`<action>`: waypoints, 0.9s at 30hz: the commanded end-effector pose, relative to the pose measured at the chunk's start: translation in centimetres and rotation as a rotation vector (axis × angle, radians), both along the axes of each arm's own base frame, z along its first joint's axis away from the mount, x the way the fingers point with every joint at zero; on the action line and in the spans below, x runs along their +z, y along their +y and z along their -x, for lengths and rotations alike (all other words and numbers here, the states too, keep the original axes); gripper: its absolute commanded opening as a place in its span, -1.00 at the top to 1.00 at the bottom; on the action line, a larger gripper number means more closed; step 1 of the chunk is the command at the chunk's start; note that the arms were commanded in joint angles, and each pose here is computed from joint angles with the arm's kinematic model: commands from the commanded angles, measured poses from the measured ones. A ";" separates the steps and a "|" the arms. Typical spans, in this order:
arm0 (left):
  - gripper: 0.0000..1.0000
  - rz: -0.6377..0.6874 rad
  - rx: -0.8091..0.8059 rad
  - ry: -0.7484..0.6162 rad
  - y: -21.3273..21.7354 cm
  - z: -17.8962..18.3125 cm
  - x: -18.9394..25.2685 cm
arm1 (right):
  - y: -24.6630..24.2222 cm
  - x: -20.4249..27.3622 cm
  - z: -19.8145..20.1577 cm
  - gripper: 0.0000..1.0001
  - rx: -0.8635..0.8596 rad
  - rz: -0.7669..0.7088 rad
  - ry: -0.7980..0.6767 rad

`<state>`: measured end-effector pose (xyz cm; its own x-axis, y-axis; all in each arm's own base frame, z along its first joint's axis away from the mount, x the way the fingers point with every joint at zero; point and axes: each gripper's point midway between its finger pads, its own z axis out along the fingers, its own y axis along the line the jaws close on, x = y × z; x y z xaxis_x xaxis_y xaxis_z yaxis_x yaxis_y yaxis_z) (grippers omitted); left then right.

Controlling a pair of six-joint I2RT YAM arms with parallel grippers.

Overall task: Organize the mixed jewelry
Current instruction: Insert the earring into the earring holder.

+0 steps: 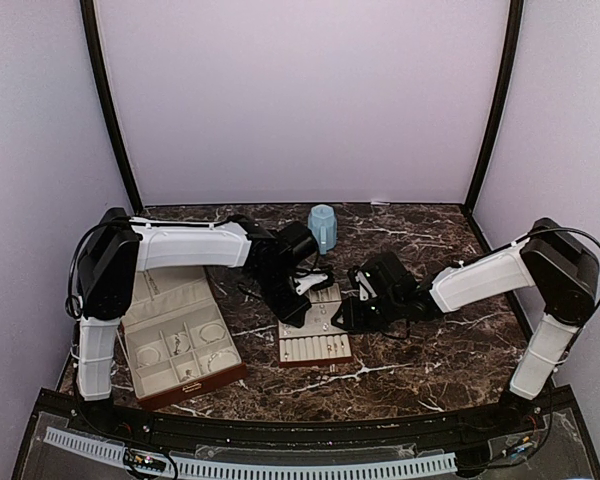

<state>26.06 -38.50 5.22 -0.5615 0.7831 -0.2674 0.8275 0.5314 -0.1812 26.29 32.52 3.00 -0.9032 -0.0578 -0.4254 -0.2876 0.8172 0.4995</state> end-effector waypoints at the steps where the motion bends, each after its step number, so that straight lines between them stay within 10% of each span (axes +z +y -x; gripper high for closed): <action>1: 1.00 0.005 -0.022 -0.015 -0.7 0.1 0.1 | 0.6 -0.8 0.7 0.18 0.024 0.011 0.020; 27: 1.00 -0.037 -0.022 -0.074 -0.2 -0.9 0.6 | 0.7 -1.2 0.8 0.18 0.027 0.011 0.028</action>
<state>26.43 -38.50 5.21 -0.5465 0.7940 -0.2663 0.8367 0.5312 -0.1333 26.33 32.62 2.93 -0.9030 -0.0582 -0.4256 -0.2886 0.8161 0.5006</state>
